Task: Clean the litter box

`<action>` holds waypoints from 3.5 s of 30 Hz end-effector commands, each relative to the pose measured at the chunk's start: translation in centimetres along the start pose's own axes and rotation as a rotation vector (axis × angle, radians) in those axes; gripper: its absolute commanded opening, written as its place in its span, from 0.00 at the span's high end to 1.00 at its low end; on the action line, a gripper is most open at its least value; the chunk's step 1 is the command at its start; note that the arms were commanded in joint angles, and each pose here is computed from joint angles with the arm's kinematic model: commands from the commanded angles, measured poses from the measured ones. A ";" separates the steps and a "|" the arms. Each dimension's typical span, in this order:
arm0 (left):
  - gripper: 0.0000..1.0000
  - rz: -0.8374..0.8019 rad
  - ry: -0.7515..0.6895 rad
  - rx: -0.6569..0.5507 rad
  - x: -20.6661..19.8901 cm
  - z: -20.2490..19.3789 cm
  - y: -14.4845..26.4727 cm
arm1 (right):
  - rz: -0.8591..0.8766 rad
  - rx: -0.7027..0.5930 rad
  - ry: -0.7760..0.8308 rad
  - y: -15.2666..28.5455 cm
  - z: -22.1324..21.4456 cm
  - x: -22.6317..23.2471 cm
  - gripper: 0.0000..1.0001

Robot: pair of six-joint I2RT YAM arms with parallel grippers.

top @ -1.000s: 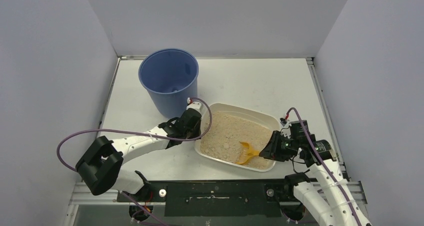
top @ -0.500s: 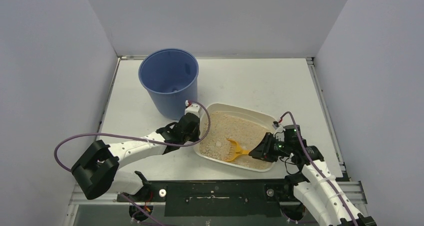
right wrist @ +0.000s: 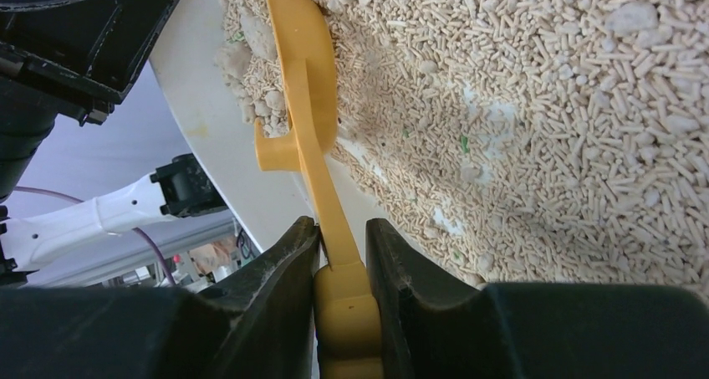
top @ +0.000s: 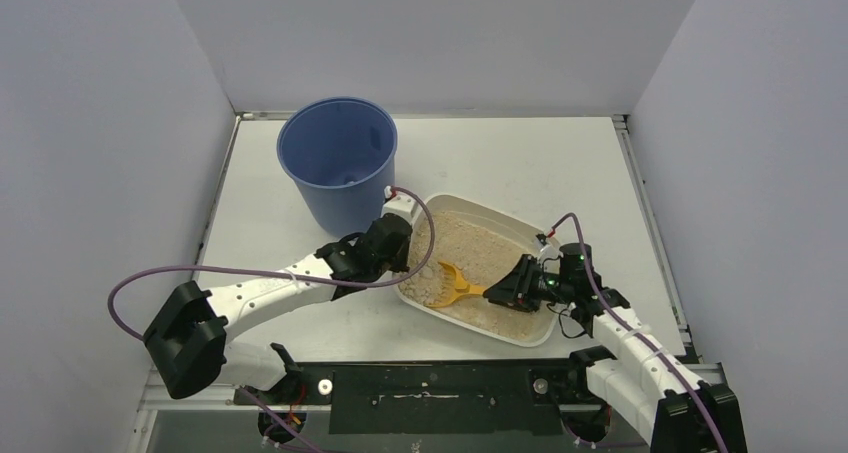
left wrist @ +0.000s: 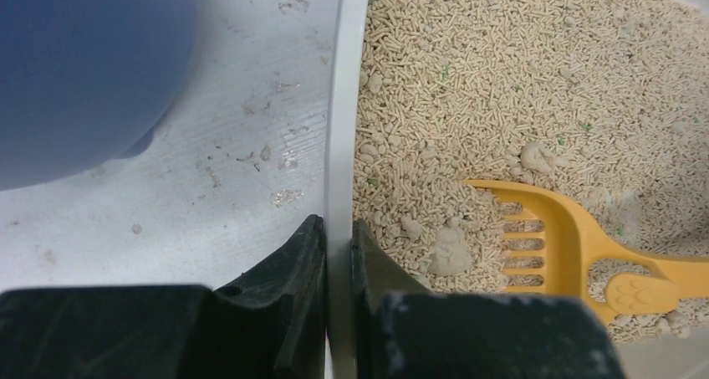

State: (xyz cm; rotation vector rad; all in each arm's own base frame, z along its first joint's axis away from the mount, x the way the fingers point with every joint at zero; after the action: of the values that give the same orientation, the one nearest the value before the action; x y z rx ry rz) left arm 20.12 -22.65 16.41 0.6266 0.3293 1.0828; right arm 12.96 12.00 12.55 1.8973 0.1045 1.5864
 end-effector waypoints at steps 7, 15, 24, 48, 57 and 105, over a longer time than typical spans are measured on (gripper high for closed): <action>1.00 -0.253 0.094 -0.445 -4.6 12.9 7.8 | 0.042 -0.161 -0.082 -2.0 1.5 -1.4 1.00; 1.00 -0.288 0.070 -0.512 -5.1 15.5 10.7 | 0.199 -0.192 -0.048 -2.6 1.4 -0.1 1.00; 1.00 -0.237 0.056 -0.530 -4.3 15.9 11.6 | 0.206 -0.185 -0.055 -2.8 1.7 -0.4 1.00; 1.00 -0.181 0.050 -0.503 -4.4 15.2 10.0 | 0.406 -0.230 -0.093 -1.1 2.5 -0.5 1.00; 1.00 -0.069 0.073 -0.469 -3.6 14.2 8.6 | 0.433 -0.221 -0.145 0.2 2.8 -1.5 1.00; 1.00 0.052 0.180 -0.390 0.1 12.7 3.5 | 0.670 -0.296 -0.100 4.8 1.7 0.5 1.00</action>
State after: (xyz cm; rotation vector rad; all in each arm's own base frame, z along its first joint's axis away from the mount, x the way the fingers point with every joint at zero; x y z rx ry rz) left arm 23.11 -23.80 24.21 0.4713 0.2229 1.2004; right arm 15.17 7.54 18.87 1.8017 -0.8083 1.8896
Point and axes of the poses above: each gripper's point midway between its finger pads, its own y axis back along the fingers, its own x axis along the line the jaws close on, z = x × y, the point moved 8 cm from there along y, back along the fingers, and after that the axes turned 12 degrees about -y, right-handed, at the moved point
